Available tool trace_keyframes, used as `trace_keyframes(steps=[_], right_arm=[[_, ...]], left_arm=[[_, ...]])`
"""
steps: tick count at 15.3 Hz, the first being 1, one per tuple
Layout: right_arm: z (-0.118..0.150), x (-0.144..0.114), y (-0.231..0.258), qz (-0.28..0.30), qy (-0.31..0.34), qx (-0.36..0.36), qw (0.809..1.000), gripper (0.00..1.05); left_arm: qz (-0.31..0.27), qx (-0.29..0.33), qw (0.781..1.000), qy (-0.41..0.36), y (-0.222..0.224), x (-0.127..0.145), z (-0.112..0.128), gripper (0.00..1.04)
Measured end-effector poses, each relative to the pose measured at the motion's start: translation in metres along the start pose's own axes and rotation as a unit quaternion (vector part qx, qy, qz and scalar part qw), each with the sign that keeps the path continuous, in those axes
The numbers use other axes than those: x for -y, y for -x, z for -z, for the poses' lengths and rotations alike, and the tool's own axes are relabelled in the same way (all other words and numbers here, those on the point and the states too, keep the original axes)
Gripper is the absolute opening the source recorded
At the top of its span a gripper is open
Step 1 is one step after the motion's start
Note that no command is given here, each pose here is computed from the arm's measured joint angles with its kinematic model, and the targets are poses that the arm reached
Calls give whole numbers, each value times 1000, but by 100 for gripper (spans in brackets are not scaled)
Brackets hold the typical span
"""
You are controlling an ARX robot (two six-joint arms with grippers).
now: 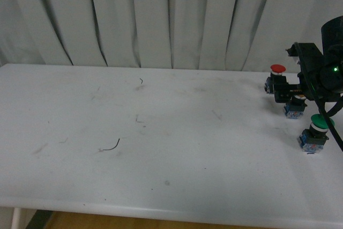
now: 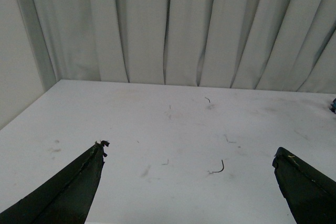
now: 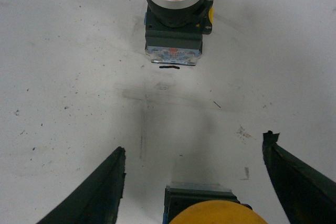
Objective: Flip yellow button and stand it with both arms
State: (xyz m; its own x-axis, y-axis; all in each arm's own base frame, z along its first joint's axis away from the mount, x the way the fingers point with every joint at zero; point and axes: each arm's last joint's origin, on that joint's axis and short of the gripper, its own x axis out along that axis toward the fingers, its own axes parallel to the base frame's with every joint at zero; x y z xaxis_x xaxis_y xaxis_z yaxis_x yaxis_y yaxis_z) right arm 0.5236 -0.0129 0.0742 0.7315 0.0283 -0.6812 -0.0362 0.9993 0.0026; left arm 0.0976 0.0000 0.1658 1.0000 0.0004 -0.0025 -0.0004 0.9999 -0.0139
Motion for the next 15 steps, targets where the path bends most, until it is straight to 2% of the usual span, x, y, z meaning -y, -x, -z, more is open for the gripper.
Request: trace_keyframes(steps=[2,3,6,10,12,14,15], right_arm=[[0,0,0,0,0,2,1000,95],[-1,0,1,-2,0,10,1000,97],[-9,6,32,-14,-10,46,999,98],[-31,30,108,-23,-29,135,990,98],[-28,37,158,-38,-40,201,978,98],[-22,31,222,-60,-28,290,955,98],[-11,16,266,-14,-15,357,934,86]], left_arm=[[0,0,1000,0,0,0,0,98],[0,0,1000,0,0,0,0,98],[0,0,1000,0,0,0,0,98],[0,0,1000,0,0,0,0,98],[0,0,1000,0,0,0,0,98],[0,0,1000,0,0,0,0,98],[0,0,1000,0,0,0,0,98]])
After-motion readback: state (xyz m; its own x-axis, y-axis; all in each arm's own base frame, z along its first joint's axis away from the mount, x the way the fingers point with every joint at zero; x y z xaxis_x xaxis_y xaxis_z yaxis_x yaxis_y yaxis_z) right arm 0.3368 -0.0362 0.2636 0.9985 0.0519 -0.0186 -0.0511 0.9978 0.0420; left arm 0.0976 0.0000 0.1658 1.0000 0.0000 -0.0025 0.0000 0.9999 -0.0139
